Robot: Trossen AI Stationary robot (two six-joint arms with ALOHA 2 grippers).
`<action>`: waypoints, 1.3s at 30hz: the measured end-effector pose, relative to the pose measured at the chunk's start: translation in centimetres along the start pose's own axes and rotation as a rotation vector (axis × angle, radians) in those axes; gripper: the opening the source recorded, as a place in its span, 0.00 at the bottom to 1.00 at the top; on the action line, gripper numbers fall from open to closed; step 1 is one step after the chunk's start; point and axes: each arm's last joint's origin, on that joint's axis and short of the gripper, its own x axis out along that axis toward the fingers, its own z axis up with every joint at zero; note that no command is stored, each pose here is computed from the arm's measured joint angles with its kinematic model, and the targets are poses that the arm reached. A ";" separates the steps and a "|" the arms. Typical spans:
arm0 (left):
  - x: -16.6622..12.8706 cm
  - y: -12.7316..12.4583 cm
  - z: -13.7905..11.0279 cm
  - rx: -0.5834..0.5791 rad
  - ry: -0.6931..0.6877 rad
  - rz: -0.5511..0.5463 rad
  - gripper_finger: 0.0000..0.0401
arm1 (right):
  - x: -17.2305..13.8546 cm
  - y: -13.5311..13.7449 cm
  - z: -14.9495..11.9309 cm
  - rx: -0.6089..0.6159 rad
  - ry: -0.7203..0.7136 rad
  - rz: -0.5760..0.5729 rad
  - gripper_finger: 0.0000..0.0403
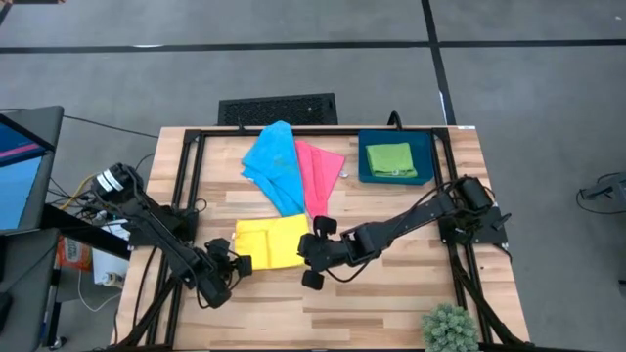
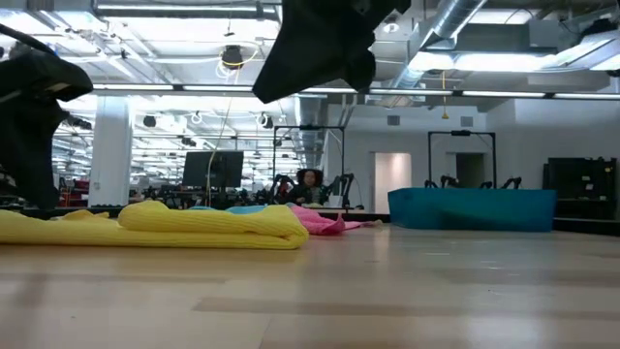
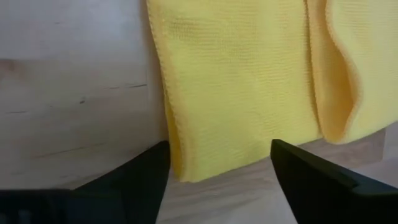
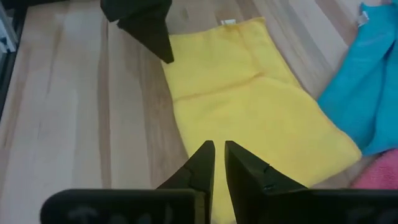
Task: Fold microfiber towels
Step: Fold the yellow towel
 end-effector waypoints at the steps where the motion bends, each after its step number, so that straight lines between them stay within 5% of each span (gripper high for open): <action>1: 0.0 0.0 0.0 0.000 -0.002 -0.001 0.63 | 0.2 0.0 -0.2 0.002 -0.006 0.002 0.16; 16: 0.4 -0.6 -0.2 -0.012 -0.008 -0.083 0.03 | 6.0 -1.8 -4.2 0.025 -0.164 0.089 0.16; 31: -1.4 -2.1 0.4 -0.070 0.040 -0.205 0.01 | 10.4 -2.4 -7.3 0.091 -0.063 0.149 0.16; 39: -1.1 -4.5 1.9 0.017 0.135 -0.208 0.01 | 10.1 -2.7 -7.0 0.096 -0.061 0.148 0.16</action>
